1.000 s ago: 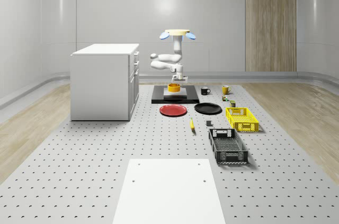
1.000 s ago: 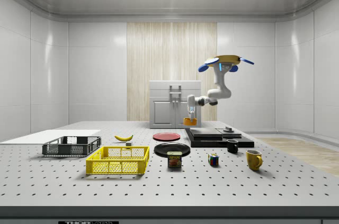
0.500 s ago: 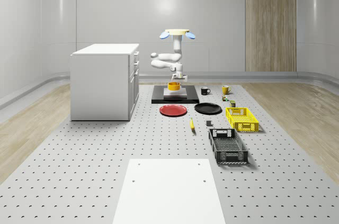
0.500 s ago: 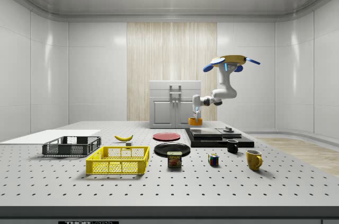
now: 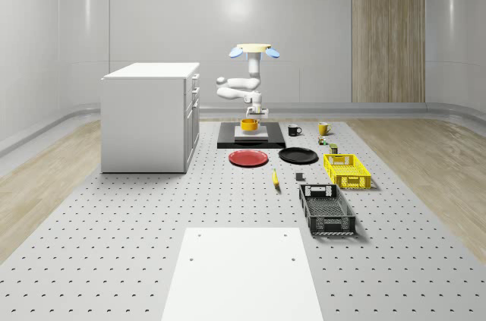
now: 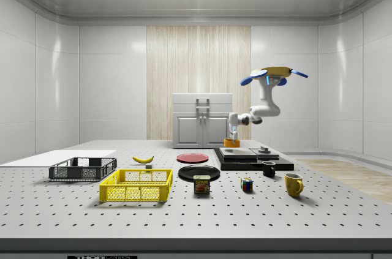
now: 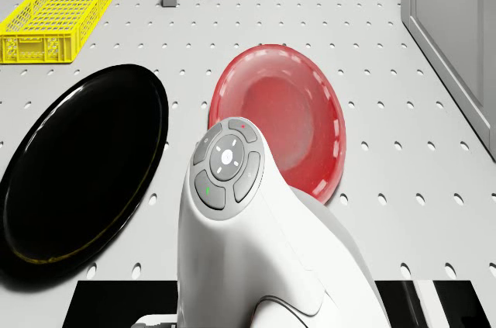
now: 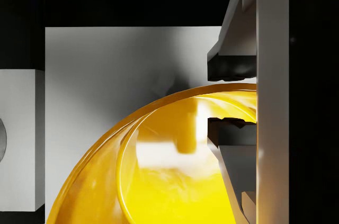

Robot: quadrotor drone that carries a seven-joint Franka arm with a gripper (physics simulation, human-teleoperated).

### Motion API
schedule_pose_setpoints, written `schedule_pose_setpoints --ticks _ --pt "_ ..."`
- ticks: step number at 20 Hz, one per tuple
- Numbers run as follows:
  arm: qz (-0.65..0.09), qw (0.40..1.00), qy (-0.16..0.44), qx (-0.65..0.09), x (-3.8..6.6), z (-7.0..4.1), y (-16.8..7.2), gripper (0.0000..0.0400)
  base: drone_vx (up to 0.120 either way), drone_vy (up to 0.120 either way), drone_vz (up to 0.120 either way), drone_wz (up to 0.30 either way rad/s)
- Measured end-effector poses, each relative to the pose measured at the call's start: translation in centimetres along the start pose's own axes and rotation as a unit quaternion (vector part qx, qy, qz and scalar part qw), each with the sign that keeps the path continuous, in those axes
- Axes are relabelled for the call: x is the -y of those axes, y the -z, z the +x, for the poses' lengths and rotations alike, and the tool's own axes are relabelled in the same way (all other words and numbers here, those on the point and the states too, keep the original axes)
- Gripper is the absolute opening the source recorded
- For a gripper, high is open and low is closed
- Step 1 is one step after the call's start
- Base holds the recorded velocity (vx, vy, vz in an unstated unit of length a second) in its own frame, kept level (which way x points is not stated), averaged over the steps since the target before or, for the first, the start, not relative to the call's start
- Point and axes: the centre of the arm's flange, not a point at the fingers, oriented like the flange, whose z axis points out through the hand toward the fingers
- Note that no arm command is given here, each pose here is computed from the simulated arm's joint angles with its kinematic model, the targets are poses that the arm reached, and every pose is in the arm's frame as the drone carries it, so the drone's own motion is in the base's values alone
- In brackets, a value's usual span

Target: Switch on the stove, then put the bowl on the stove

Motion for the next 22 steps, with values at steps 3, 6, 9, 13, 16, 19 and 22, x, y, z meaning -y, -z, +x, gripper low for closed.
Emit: schedule_pose_setpoints --ticks 3,6,9,13,16,19,22 --pt "0.0 1.0 0.0 0.0 0.0 0.0 -0.4 0.01 0.0 0.0 0.0 0.0" --pt "0.0 1.0 0.0 0.0 0.0 0.0 -1.1 0.01 0.0 0.0 0.0 0.0" --pt "0.0 1.0 0.0 0.0 0.0 0.0 -1.8 0.01 0.0 0.0 0.0 0.0" --pt "0.0 1.0 0.0 0.0 0.0 0.0 -2.7 0.01 0.0 0.0 0.0 0.0" --pt "0.0 1.0 0.0 0.0 0.0 0.0 -3.0 0.0232 0.0 0.0 0.0 0.0" --pt "0.0 1.0 0.0 0.0 0.0 0.0 -3.0 0.0321 0.0 0.0 0.0 0.0" --pt "0.0 1.0 0.0 0.0 0.0 0.0 -2.3 0.0363 0.0 0.0 0.0 0.0"
